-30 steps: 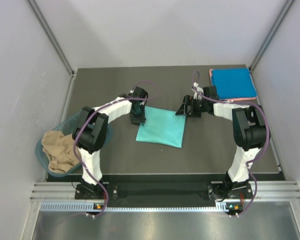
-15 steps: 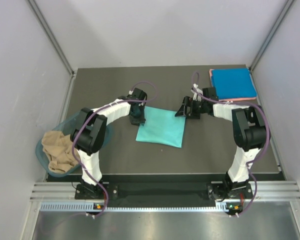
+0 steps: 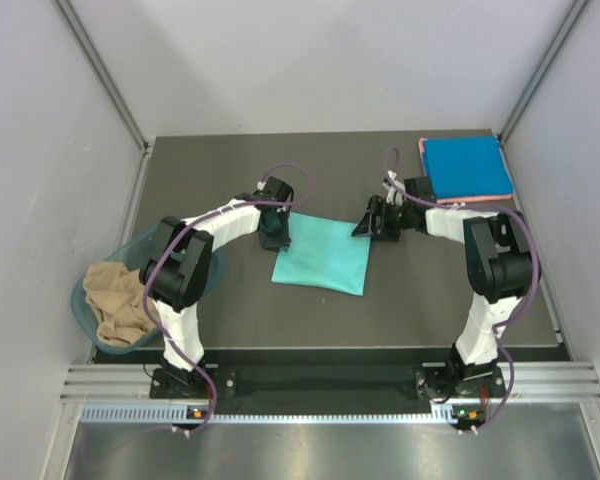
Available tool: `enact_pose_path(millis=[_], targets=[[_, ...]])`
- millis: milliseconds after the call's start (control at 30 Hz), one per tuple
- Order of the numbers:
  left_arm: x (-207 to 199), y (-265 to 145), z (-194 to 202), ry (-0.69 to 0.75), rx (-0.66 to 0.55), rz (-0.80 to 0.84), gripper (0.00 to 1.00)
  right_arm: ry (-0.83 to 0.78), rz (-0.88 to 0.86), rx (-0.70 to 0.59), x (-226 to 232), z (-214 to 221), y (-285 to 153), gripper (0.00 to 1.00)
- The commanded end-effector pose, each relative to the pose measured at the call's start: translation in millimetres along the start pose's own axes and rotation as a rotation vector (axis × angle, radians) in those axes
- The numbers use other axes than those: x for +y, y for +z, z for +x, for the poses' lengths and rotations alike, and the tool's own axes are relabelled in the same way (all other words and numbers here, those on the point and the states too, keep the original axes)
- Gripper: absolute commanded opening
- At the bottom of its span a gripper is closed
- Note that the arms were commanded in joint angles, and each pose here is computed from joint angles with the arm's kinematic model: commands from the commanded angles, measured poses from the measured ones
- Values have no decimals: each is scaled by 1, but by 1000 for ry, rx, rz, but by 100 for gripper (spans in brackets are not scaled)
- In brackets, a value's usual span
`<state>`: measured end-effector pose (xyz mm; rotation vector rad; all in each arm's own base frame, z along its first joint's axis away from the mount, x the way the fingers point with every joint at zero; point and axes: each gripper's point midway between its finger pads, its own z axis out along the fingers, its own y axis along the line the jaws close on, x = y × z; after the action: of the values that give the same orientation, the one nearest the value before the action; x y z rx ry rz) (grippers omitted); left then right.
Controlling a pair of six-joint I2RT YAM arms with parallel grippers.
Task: Fold and stack the t-shirts
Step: Neatly place the folded tshirt to the corner
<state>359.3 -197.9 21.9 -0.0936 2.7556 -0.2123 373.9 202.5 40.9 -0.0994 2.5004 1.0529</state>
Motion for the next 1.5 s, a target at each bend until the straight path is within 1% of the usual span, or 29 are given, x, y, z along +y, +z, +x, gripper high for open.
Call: enact_pose_path(millis=[0, 200, 233, 300, 400, 433, 500, 533, 567, 600, 633, 733, 767, 800, 933, 967, 1100, 1233, 1267, 1333, 1367, 1400, 1433, 1467], targets=[[29, 16, 22, -4, 53, -102, 33, 94, 127, 140, -32, 52, 6, 66], [29, 15, 25, -6, 56, -97, 33, 94, 131, 139, -32, 52, 6, 55], [29, 15, 26, -8, 57, -92, 33, 94, 131, 139, -33, 53, 6, 51], [28, 16, 28, -10, 59, -85, 33, 96, 131, 135, -33, 53, 6, 47], [24, 15, 30, -10, 59, -70, 33, 89, 137, 131, -34, 54, 4, 35], [21, 12, 29, -10, 54, -54, 33, 84, 136, 130, -34, 54, 4, 27], [15, 7, 26, -5, 43, -29, 33, 67, 145, 111, -33, 50, 0, 17], [7, -2, 18, -4, 26, 1, 34, 60, 148, 107, -32, 49, -2, 5], [4, -8, 14, -2, 13, 10, 34, 36, 149, 89, -27, 43, -6, 0], [1, -16, 11, 1, 7, 10, 34, 24, 160, 82, -26, 40, -9, 0], [-6, -33, -3, 2, -41, 36, 34, 13, 169, 69, -25, 35, -13, 0], [-11, -73, -26, 3, -126, 52, 35, -60, 198, 2, -11, 13, -32, 0], [-8, -82, -30, 9, -150, 41, 35, -86, 234, -15, -11, 5, -39, 0], [-9, -99, -36, 10, -188, 54, 36, -112, 243, -44, -5, -5, -48, 0], [-3, -129, -39, 34, -260, 66, 38, -185, 334, -85, 0, -27, -74, 0], [-1, -133, -38, 42, -271, 70, 38, -222, 350, -109, 2, -38, -79, 0], [-8, -153, -35, 55, -315, 149, 38, -286, 405, -186, 9, -67, -95, 0], [-15, -157, -23, 67, -309, 222, 38, -351, 455, -226, 12, -96, -102, 0], [-16, -158, -24, 66, -321, 230, 38, -358, 488, -220, 4, -100, -101, 0], [-19, -160, -15, 77, -304, 270, 38, -402, 536, -228, 2, -115, -106, 0], [-20, -160, -14, 79, -304, 278, 38, -401, 592, -224, -9, -119, -107, 0], [-20, -160, -12, 82, -309, 288, 38, -436, 609, -216, -11, -123, -110, 0], [-22, -160, -9, 80, -304, 306, 38, -462, 690, -225, -19, -134, -118, 0], [-24, -161, -7, 85, -303, 323, 38, -473, 726, -231, -23, -139, -123, 0]])
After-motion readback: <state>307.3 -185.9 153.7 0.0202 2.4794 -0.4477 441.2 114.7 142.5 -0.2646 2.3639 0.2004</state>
